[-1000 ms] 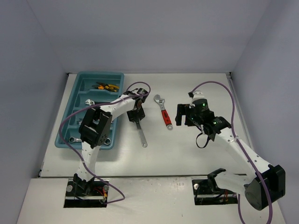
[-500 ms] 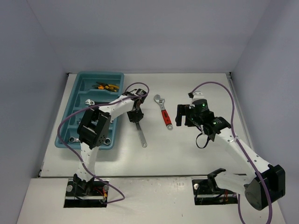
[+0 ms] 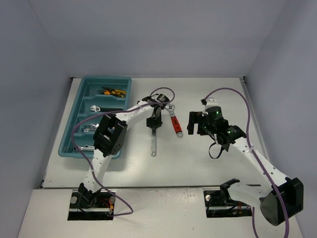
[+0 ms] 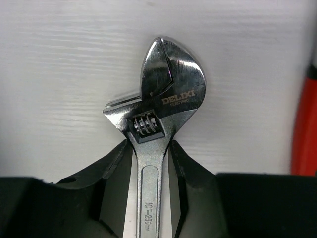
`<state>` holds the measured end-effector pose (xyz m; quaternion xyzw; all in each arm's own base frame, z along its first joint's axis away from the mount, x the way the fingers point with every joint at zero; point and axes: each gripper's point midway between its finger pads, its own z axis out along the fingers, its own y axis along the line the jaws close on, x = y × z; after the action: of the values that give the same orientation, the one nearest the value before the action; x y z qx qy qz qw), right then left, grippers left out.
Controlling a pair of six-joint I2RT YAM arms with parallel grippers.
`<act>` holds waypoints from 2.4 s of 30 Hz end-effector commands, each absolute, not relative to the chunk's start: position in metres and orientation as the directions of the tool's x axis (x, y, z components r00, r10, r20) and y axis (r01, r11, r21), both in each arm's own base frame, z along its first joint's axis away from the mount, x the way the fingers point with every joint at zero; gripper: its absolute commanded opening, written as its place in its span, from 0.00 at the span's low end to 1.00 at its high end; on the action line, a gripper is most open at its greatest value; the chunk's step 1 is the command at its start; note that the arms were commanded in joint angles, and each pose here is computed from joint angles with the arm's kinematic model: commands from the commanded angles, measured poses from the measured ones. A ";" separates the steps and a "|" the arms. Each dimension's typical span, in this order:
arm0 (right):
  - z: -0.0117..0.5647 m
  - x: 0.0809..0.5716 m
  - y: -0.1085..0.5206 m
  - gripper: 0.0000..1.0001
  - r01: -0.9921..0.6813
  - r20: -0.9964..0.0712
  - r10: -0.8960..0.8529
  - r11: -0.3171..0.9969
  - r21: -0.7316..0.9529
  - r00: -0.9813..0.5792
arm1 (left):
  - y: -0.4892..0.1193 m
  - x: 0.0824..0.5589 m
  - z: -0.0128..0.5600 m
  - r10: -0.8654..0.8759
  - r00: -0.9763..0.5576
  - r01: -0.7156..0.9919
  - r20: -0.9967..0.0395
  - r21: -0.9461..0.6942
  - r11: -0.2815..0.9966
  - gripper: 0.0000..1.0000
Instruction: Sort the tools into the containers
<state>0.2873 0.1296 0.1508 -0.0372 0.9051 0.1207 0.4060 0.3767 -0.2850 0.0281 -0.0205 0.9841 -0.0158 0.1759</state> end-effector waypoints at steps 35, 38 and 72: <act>0.162 0.289 0.126 0.87 -0.155 -0.776 0.061 0.967 0.201 -0.628 | -0.283 0.313 0.009 -0.036 -0.987 -0.030 -0.157 -0.042 0.999 0.41; 0.162 0.290 0.125 0.87 -0.154 -0.775 0.060 0.968 0.200 -0.629 | -0.285 0.316 0.005 -0.028 -0.987 -0.022 -0.155 -0.038 0.999 0.37; 0.174 0.297 0.121 0.87 -0.133 -0.793 0.063 0.975 0.179 -0.607 | -0.277 0.381 0.135 -0.022 -0.862 0.064 -0.507 -0.151 0.986 0.00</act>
<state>0.2830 0.1236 0.1492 -0.0305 0.9051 0.1152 0.4081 0.3555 -0.2743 0.0542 0.0279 0.9850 -0.0217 0.1690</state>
